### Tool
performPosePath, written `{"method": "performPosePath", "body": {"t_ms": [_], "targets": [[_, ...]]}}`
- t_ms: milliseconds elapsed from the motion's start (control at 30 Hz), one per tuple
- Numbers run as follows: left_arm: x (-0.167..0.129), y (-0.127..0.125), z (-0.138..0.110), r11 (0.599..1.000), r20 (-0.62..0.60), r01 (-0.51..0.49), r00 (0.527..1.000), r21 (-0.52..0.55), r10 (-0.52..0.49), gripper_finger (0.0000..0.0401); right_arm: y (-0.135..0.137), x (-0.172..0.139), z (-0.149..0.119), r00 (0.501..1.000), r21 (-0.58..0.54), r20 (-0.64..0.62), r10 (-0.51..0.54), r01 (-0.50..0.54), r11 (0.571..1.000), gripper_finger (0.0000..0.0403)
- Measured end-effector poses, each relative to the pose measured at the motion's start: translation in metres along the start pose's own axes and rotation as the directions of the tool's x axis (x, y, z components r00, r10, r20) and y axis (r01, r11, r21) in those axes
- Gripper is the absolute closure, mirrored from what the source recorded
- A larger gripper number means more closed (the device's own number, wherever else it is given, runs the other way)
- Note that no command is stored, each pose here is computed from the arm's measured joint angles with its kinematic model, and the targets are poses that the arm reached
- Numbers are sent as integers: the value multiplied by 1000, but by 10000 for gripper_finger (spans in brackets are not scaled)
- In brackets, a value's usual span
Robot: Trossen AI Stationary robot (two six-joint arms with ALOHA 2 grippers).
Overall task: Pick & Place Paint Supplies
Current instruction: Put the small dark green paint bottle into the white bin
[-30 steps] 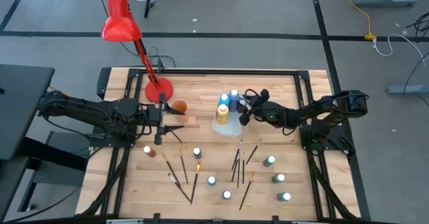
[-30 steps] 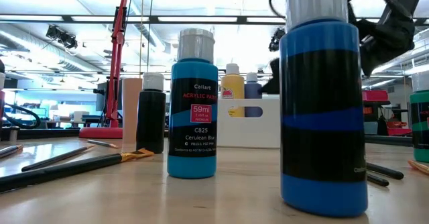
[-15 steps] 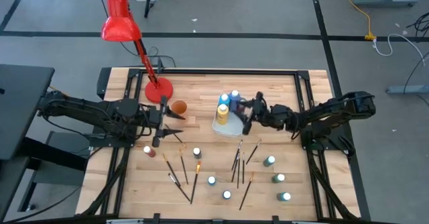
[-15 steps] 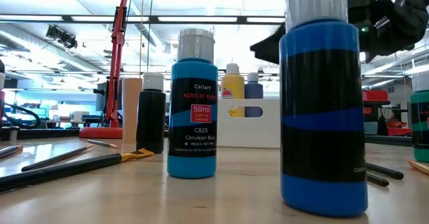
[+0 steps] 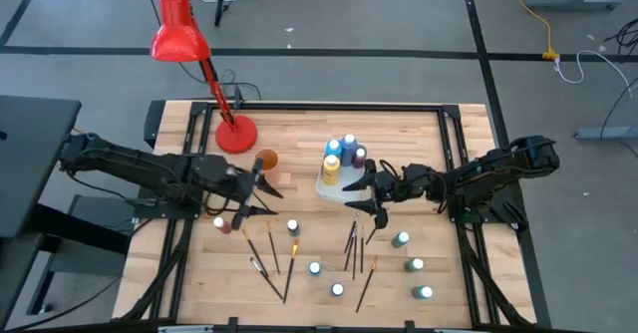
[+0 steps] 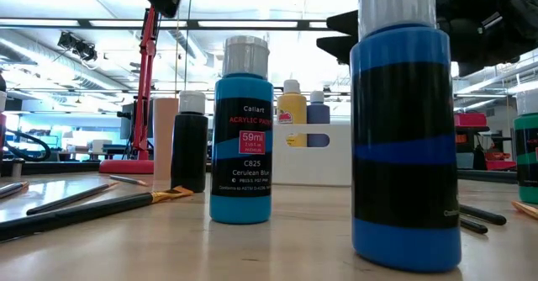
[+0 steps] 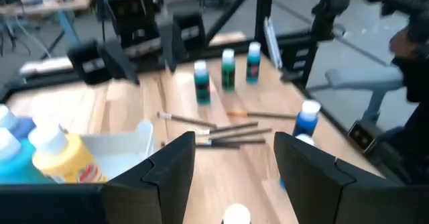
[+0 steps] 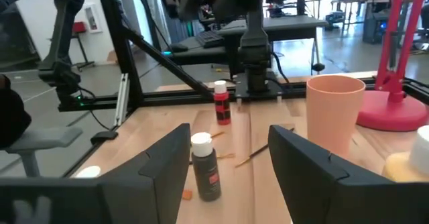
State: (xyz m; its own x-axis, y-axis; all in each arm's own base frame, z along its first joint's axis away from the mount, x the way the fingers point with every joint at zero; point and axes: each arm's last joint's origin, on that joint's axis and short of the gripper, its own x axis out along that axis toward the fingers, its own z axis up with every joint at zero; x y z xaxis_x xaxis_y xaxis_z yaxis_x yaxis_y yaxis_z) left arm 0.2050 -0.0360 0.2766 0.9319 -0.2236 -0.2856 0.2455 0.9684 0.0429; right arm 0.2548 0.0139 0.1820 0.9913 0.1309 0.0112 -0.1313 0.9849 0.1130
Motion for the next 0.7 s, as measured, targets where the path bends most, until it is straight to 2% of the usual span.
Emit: {"method": "performPosePath", "body": {"t_ms": [100, 200, 333, 400, 467, 600, 667, 700], "targets": [[13, 1, -8, 1000, -53, -1, 999, 16, 2, 188, 0, 0, 0, 1000, 1, -2, 6, -6, 1000, 199], [25, 1, -16, 1000, -104, 4, 995, 13, -2, 188, 2, 0, -1, 998, 2, -12, 55, -55, 998, 199], [37, 1, -25, 1000, -154, 14, 988, 25, -10, 188, 8, -1, -4, 964, -12, -57, 261, -262, 965, 199], [41, 1, -27, 999, -168, 17, 986, 38, -10, 188, 11, -3, -6, 918, -34, -91, 387, -391, 920, 199], [41, 1, -28, 999, -175, 17, 985, 47, -9, 188, 14, -4, -7, 855, -53, -111, 507, -514, 856, 199], [40, 1, -26, 999, -160, 16, 987, 51, -8, 188, 20, -9, -11, 690, -97, -147, 709, -723, 684, 199], [40, 1, -23, 998, -128, 15, 992, 53, -8, 188, 22, -12, -14, 611, -62, -168, 774, -790, 610, 199], [40, 1, -21, 998, -110, 16, 994, 54, -10, 188, 22, -13, -16, 582, -34, -179, 793, -809, 586, 199]]}}
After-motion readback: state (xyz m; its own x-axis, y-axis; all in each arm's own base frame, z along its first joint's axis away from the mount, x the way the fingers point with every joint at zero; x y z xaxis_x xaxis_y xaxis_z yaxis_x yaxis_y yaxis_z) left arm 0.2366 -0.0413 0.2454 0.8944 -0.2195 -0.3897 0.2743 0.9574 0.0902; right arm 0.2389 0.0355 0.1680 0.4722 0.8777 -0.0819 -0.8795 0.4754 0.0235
